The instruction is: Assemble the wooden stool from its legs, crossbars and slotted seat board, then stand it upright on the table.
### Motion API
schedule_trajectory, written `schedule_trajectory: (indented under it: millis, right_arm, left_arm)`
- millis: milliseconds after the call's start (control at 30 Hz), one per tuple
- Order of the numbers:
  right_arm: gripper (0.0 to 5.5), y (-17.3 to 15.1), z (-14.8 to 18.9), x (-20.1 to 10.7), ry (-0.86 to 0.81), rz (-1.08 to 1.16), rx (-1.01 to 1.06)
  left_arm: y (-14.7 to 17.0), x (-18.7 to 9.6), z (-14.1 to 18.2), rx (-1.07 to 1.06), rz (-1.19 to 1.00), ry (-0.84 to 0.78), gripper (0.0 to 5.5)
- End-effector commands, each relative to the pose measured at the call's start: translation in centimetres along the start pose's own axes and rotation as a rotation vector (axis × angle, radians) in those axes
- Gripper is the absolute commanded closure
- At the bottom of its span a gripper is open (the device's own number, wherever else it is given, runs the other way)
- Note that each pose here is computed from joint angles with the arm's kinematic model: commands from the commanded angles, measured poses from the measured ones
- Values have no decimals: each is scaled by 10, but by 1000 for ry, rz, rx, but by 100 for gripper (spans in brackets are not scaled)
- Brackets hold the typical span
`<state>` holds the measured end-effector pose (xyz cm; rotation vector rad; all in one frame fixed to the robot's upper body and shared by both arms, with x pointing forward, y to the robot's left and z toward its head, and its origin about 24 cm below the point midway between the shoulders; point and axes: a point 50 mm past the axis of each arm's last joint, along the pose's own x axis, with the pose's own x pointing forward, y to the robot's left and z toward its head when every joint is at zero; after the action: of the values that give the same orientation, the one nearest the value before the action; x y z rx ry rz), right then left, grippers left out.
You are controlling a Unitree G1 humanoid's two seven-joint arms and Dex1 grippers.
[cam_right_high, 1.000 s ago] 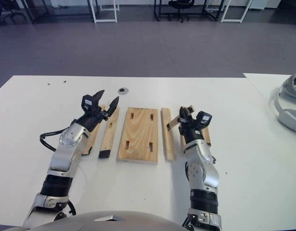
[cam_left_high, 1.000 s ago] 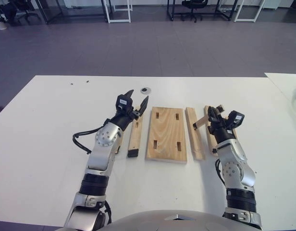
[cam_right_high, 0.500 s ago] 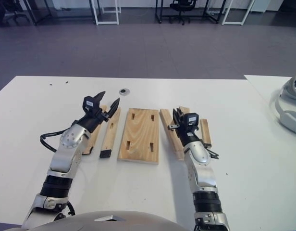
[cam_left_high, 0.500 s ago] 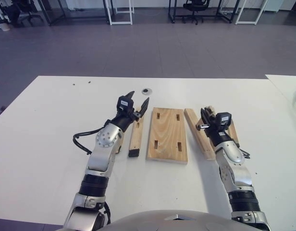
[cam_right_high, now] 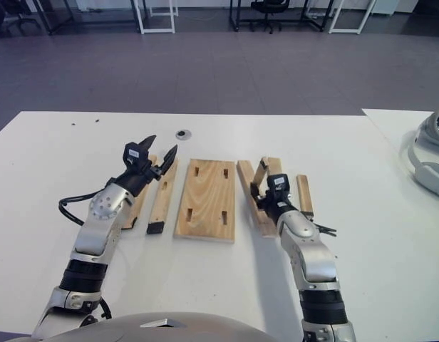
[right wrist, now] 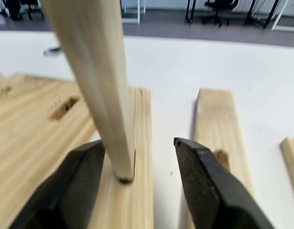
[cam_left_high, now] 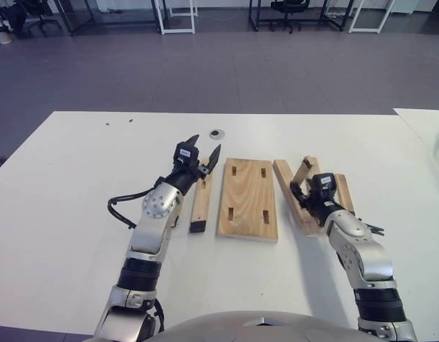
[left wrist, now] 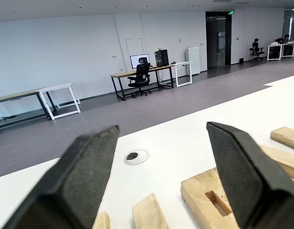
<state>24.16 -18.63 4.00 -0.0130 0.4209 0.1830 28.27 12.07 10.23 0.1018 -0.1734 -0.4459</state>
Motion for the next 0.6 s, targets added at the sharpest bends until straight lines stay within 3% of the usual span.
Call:
schedule_trajectory:
  millis: [33,133,333,400,467,600]
  right_arm:
    - [199,5,-2,-4,67,38,7]
    - [199,10,-9,-5,143,68,0]
    - [323,5,-12,-6,211,43,-23]
    - [341,2,-12,-6,217,27,-34]
    - [342,0,-3,-4,168,6,-28]
    - [342,14,45,-3,-93,94,-31]
  left_arm:
    - [-4,1,1,2,-1,5,214]
    - [-5,1,0,-1,3,8,214]
    - [-6,1,-1,-1,7,11,214]
    - [-5,3,1,-33,16,10,214]
    - [-5,5,3,-171,28,17,214]
    - [-8,9,10,-609,-12,21,143]
